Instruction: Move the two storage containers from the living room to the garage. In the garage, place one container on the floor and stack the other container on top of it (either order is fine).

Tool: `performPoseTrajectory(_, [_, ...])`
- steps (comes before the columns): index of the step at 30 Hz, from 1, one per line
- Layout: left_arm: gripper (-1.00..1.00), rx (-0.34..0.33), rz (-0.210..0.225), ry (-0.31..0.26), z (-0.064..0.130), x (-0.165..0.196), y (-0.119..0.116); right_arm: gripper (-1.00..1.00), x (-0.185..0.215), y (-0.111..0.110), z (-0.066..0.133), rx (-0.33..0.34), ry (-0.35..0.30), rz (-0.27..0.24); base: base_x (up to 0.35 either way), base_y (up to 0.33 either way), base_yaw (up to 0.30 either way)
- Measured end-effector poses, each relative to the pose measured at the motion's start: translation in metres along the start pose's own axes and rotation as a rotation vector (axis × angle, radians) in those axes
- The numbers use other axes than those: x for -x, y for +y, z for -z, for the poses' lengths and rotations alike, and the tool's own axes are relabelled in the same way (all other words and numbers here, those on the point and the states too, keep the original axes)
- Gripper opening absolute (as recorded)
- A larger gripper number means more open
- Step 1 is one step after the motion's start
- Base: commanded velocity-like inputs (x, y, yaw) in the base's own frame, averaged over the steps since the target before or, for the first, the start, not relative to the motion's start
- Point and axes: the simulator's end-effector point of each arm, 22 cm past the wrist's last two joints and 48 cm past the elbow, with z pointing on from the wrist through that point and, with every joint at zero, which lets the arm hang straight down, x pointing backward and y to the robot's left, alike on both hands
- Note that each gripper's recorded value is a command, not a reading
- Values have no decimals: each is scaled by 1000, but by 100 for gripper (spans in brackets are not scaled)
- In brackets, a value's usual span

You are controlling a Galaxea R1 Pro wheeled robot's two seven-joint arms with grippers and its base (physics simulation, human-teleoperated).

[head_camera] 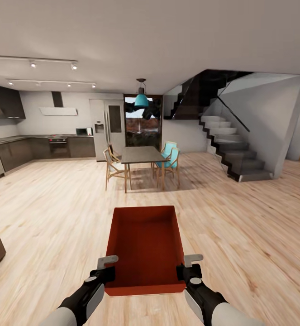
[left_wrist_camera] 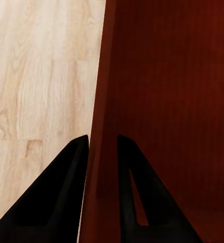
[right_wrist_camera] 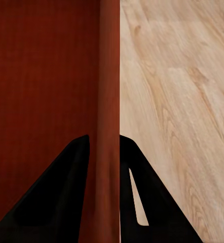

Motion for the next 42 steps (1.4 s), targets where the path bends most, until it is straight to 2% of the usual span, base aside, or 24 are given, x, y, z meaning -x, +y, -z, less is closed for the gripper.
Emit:
performPoseTrajectory(17, [-100, 1, -1, -2, 0, 1, 0, -100, 0, 0, 0, -1, -2, 0, 323, 0, -8])
performPoseTrajectory(42, [-100, 0, -1, -3, 0, 1, 0, -100, 1, 0, 0, -1, -3, -1, 323, 0, -276])
